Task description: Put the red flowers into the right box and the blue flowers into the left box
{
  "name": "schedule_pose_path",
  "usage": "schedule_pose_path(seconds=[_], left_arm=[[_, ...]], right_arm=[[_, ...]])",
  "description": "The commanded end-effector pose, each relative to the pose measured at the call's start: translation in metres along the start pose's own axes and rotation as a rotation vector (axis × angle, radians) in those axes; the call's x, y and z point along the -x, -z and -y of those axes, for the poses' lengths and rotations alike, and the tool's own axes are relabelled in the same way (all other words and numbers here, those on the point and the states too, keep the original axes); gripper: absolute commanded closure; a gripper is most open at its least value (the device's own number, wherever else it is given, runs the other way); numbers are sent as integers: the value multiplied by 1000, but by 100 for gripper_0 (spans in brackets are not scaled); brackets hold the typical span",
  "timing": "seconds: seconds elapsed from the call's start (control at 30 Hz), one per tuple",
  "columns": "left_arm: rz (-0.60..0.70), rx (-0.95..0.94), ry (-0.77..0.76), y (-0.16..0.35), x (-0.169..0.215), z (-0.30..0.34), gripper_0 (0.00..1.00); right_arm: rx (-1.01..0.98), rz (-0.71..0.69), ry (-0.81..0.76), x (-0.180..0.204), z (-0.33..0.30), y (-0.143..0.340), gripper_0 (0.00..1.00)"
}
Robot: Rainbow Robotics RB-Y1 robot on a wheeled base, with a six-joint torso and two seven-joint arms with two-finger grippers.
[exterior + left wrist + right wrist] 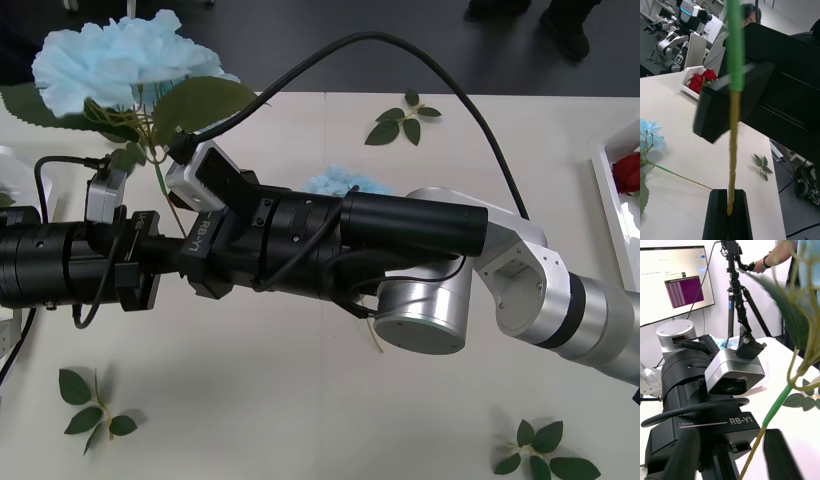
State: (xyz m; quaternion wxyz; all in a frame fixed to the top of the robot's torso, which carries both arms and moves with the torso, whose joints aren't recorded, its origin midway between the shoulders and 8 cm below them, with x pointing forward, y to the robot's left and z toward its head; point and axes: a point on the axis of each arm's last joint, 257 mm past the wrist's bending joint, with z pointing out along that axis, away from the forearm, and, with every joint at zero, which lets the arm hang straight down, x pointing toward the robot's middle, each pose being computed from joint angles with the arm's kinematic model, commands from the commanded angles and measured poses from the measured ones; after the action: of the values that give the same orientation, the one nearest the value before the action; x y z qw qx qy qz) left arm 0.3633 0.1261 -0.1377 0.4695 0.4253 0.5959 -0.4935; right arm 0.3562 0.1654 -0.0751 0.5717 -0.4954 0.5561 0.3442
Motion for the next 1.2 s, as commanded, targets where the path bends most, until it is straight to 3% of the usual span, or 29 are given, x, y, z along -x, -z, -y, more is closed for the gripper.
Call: schedule_pose_path(seconds=[0.03,0.6,1.0,1.2], left_arm=[[19,-3,-116,0,21,-2,100],[72,112,-82,52,26,-10,100],[128,353,-14,147,22,-16,100],[126,522,-9,194,19,-18,100]], right_arm=[[27,38,19,22,-10,-4,0],[0,56,-11,22,-1,10,0],[-2,-251,-173,42,0,114,0],[-18,-398,-296,23,-4,160,0]])
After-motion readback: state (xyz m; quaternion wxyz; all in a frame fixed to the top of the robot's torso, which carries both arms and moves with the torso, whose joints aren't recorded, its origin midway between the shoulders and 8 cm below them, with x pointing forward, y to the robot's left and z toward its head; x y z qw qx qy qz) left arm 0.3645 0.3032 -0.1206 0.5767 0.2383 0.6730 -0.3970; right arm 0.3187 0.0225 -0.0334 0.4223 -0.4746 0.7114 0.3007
